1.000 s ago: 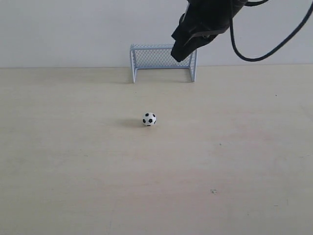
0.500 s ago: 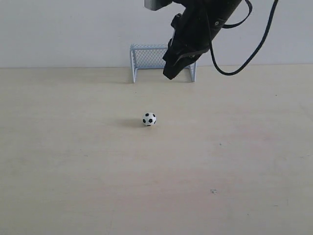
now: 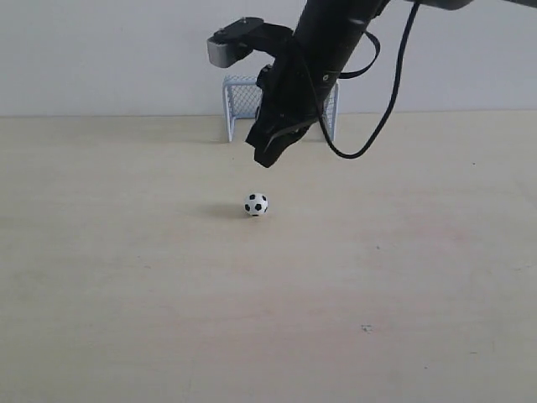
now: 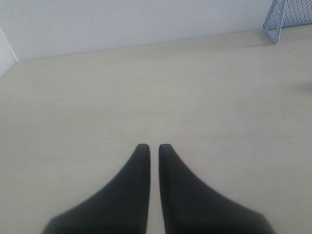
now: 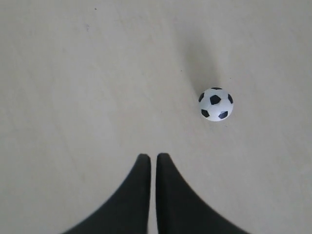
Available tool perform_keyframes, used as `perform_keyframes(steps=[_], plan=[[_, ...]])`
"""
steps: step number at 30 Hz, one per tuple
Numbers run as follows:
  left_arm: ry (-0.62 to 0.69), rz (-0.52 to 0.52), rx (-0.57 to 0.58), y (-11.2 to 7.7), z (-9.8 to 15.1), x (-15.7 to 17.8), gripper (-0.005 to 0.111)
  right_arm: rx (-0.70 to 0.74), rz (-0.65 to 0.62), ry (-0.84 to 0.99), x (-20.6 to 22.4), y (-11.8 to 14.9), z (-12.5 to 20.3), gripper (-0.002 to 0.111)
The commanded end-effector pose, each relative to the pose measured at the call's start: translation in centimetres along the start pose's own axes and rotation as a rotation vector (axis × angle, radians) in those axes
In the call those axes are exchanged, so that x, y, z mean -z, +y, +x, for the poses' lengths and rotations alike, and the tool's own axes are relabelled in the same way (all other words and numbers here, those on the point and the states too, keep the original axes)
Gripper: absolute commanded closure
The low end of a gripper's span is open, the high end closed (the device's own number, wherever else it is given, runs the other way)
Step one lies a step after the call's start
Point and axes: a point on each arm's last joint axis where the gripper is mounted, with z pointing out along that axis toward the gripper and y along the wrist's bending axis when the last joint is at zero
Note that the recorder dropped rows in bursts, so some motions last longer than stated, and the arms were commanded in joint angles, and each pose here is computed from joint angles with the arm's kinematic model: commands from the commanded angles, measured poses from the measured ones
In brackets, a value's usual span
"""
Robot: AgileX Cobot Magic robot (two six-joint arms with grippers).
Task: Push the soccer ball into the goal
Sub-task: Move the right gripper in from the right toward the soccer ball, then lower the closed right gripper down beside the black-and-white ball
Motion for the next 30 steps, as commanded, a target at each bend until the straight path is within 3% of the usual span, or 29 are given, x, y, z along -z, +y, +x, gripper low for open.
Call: perform_keyframes(steps=[1,18,30], plan=[[-0.003,0.008,0.006,0.0,-0.2,0.0,0.100,-0.002,0.010,0.002,-0.6,-0.5,-0.5,0.108],[-0.003,0.008,0.006,0.0,-0.2,0.0,0.100,0.033,0.039,-0.033,-2.3,-2.4,-2.2,0.108],[-0.003,0.008,0.006,0.0,-0.2,0.0,0.100,0.120,0.037,0.057,-5.7,-2.7,-1.6,0.108]])
